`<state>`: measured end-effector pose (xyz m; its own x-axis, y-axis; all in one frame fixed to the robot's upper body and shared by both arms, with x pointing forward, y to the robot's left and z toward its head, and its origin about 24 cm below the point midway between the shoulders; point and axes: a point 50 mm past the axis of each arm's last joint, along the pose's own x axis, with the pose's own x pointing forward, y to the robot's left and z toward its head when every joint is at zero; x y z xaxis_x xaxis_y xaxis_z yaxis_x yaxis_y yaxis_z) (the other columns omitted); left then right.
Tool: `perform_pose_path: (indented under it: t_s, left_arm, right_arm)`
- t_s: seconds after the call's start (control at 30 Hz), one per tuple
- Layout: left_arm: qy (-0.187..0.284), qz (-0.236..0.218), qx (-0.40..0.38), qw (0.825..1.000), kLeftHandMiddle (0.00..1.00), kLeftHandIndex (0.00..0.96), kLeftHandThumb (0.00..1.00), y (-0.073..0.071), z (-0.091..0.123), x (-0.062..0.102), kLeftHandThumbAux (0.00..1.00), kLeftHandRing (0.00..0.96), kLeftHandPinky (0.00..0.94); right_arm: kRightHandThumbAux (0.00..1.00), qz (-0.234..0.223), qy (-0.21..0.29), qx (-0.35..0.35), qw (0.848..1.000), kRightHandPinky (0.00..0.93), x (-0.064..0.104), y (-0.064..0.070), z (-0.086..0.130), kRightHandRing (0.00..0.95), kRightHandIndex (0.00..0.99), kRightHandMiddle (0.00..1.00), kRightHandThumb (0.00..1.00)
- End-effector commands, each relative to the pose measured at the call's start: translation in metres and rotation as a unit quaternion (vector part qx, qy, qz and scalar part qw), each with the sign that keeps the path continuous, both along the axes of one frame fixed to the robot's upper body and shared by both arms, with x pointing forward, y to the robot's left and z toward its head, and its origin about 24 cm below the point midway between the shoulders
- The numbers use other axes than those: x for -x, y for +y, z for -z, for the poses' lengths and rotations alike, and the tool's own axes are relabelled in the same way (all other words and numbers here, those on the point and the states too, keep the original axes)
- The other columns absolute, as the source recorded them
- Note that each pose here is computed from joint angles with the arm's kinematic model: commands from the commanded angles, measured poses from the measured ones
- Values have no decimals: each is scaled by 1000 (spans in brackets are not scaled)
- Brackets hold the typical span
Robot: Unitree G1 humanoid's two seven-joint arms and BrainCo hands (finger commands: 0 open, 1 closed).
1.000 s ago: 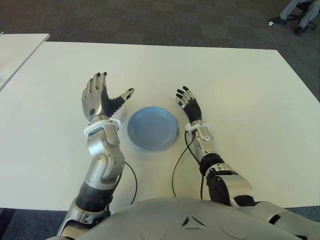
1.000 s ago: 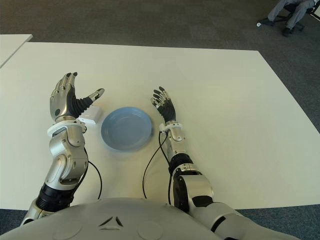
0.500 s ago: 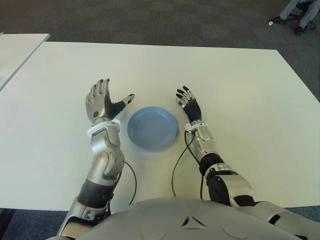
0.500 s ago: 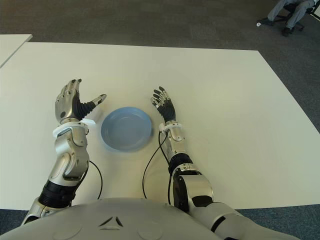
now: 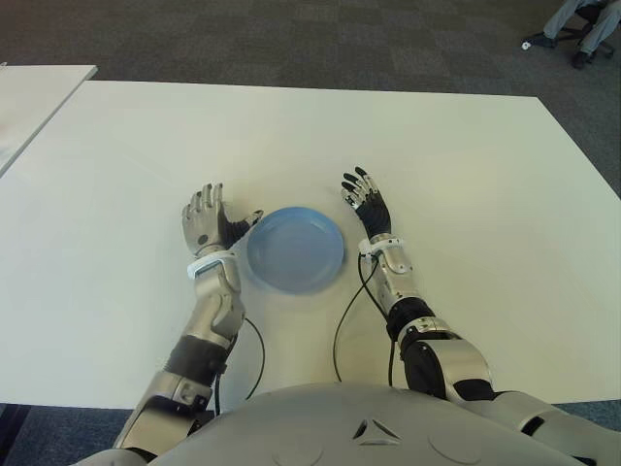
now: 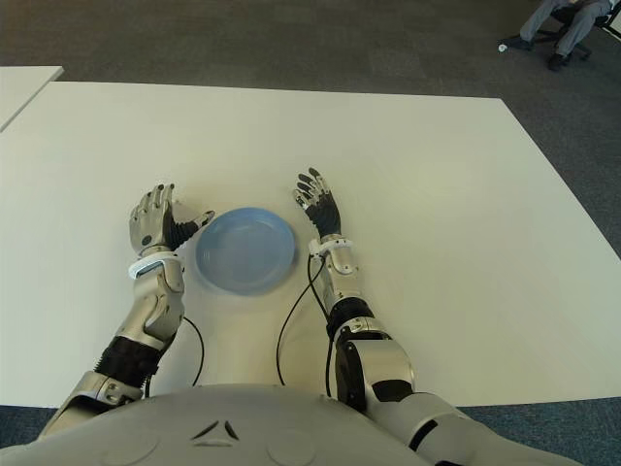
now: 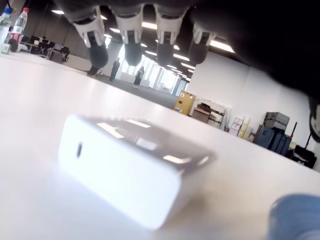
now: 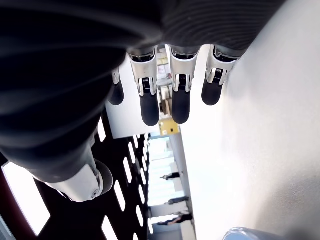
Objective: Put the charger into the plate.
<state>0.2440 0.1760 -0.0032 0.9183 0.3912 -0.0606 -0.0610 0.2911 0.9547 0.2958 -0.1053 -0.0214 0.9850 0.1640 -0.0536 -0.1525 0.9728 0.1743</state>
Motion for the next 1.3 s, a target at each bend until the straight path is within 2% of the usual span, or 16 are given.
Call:
perform_pose_path:
  t_s: [0.03,0.27,0.53,1.3]
  left_arm:
    - [12,-9,-10,1000,0,0,230,5,13,-2,321,0,46]
    - [23,-17,-23,999,0,0,207,9,30,-2,314,0,45]
    - [18,-23,-29,999,0,0,186,9,40,0,303,0,34]
    - [15,-24,-37,999,0,0,187,7,43,2,311,0,21]
  right_arm:
    - [717,7,47,-2,999,103,11,-3,17,150,69,192,50]
    - [710,8,45,-3,999,108,12,-5,18,152,71,193,53]
    - [710,8,43,-3,999,116,12,-6,18,156,76,199,66]
    - [724,8,43,-3,999,115,12,-10,18,160,81,204,69]
